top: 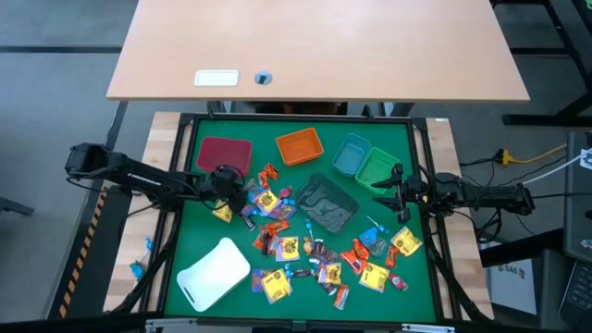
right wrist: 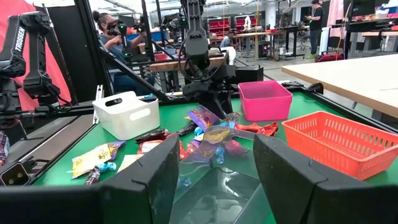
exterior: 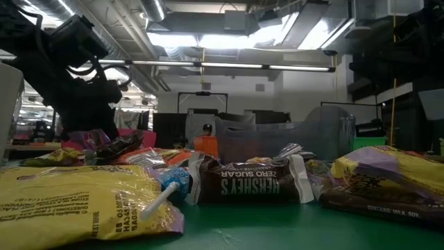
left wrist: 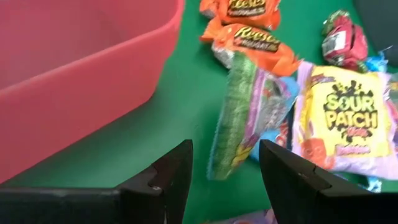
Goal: Sort candy
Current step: Put the blue gummy pack into the red bin
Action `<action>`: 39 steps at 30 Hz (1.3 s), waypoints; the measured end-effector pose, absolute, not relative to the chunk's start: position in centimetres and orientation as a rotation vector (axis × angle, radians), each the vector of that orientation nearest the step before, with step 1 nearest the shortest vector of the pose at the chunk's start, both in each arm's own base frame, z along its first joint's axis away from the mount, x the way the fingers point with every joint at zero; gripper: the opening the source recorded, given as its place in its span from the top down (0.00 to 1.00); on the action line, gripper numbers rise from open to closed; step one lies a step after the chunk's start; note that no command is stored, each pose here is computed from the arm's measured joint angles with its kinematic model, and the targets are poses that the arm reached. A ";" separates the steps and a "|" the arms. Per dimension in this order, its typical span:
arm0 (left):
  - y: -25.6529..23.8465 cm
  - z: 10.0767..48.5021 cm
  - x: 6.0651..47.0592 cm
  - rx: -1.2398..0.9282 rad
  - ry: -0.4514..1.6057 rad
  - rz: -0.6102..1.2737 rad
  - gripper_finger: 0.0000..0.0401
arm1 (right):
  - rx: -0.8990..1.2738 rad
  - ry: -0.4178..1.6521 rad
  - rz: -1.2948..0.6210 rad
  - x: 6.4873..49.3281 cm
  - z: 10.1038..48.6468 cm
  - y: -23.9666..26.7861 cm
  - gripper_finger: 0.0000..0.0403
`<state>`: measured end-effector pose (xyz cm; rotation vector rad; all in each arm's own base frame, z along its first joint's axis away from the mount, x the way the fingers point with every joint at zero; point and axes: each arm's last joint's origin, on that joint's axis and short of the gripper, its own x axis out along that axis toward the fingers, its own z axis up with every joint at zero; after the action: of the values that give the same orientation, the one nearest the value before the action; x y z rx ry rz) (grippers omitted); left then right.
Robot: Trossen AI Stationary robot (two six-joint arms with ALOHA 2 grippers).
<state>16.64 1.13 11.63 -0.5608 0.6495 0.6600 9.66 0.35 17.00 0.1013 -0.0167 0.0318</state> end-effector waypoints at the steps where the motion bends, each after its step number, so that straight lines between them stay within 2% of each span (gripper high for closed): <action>1: 1.1 11.6 16.8 -0.562 0.645 0.658 0.57 | 0.101 -0.017 0.032 9.7 17.0 0.4 0.49; 5: 1.1 11.2 16.9 -0.558 0.659 0.663 0.59 | 0.101 -0.017 0.032 9.7 17.0 0.4 0.49; 8: 1.1 11.1 17.0 -0.558 0.668 0.662 0.64 | 0.101 -0.017 0.032 9.7 17.0 0.4 0.49; 17: 1.1 11.3 17.2 -0.570 0.635 0.647 0.95 | 0.101 -0.017 0.032 9.7 17.0 0.4 0.49; 19: 1.1 11.4 17.3 -0.574 0.621 0.642 0.98 | 0.101 -0.017 0.032 9.7 17.0 0.4 0.49; 29: 1.0 12.1 17.6 -0.609 0.591 0.582 1.00 | 0.101 -0.017 0.032 9.7 17.0 0.4 0.49; 39: 1.2 15.7 18.7 -0.521 0.464 0.504 1.00 | 0.100 -0.017 0.031 9.7 17.0 0.3 0.49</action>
<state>18.67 1.18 15.70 -0.5214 0.4640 0.5043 9.66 0.35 17.01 0.1002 -0.0174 0.0307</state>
